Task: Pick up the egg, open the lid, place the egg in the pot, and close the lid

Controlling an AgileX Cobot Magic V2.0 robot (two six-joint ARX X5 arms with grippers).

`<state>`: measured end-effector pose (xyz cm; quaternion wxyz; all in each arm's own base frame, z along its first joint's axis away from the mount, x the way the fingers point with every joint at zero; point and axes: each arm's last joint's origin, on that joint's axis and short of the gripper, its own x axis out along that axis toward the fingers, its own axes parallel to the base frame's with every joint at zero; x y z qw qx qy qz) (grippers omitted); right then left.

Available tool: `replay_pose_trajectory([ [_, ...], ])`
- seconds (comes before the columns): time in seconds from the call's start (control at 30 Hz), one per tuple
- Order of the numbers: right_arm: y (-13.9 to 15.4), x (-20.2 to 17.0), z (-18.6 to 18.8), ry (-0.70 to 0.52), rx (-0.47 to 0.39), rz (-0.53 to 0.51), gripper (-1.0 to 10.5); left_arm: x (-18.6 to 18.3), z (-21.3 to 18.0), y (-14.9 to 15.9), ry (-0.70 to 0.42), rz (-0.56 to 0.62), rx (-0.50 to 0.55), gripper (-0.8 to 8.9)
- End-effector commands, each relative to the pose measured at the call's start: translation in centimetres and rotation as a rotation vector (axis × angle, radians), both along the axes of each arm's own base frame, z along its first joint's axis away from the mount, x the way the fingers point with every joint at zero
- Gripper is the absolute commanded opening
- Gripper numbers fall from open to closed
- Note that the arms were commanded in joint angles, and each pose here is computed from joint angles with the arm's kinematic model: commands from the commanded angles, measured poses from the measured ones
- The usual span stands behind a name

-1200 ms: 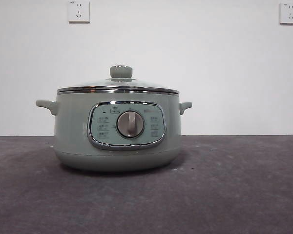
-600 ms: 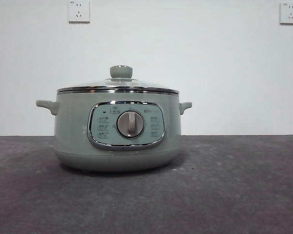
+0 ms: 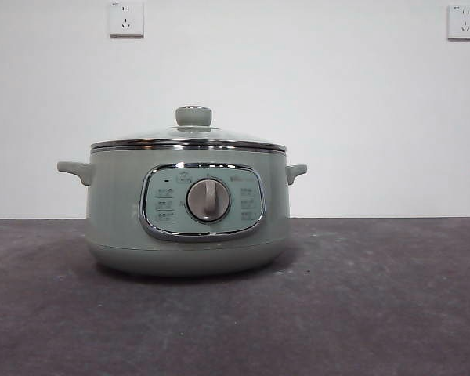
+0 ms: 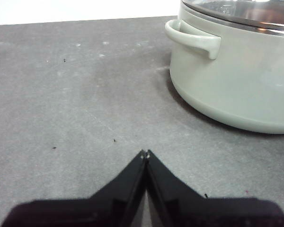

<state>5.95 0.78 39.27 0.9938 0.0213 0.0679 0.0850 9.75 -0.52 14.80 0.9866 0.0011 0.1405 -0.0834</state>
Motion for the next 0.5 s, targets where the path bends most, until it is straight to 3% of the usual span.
replay_pose_trajectory([
  [0.03,-0.6,0.6,-4.3,-0.028,-0.033,-0.086,0.0,0.0,-0.3,0.0,0.005,0.009,-0.008,-0.03],
  [0.33,-0.9,2.2,-17.3,0.006,-0.034,-0.132,0.0,0.0,-0.3,0.0,0.005,0.009,-0.008,-0.03],
  [0.5,-1.0,2.7,-21.8,0.084,-0.01,-0.132,0.0,0.0,-0.3,0.0,0.004,0.008,-0.008,-0.03],
])
